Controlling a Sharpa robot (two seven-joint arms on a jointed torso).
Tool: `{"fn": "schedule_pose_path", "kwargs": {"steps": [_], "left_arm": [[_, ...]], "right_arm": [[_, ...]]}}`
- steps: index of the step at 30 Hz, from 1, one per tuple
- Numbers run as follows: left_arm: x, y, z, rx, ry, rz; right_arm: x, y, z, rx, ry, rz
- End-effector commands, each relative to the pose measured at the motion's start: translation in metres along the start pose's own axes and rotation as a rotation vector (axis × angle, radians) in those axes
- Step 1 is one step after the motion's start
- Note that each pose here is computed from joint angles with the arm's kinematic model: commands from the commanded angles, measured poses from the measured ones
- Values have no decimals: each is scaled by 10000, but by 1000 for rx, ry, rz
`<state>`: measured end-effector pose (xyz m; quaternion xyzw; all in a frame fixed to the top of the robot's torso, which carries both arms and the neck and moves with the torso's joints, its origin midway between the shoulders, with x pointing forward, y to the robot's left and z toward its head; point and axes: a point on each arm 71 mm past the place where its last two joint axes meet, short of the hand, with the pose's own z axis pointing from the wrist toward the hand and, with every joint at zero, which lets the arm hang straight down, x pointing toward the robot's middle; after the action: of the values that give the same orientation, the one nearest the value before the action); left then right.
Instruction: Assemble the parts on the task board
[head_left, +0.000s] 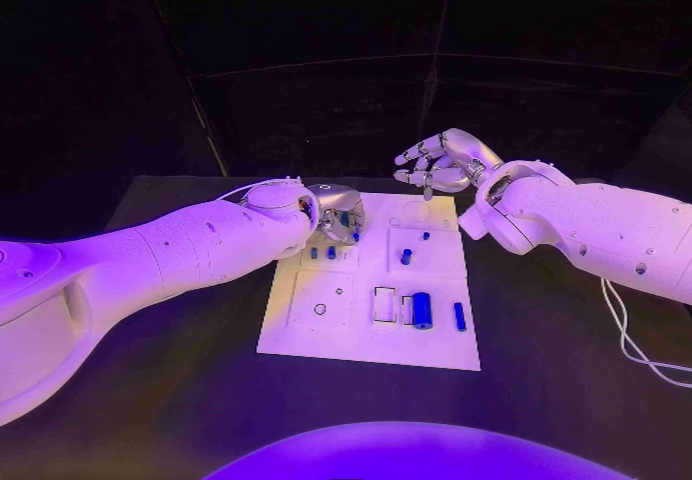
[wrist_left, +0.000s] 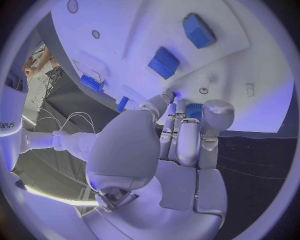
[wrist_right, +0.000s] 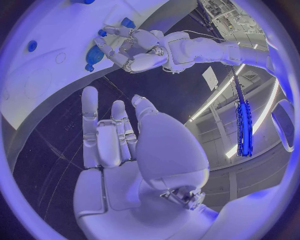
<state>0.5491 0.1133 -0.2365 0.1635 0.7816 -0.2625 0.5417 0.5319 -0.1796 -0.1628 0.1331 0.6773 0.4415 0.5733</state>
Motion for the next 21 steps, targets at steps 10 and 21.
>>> {"fn": "schedule_pose_path", "kwargs": {"steps": [10, 21], "left_arm": [[47, -19, 17, -14, 46, 9], [40, -42, 24, 0, 34, 9]], "right_arm": [[2, 22, 7, -8, 2, 3], [7, 26, 9, -9, 4, 3]]}}
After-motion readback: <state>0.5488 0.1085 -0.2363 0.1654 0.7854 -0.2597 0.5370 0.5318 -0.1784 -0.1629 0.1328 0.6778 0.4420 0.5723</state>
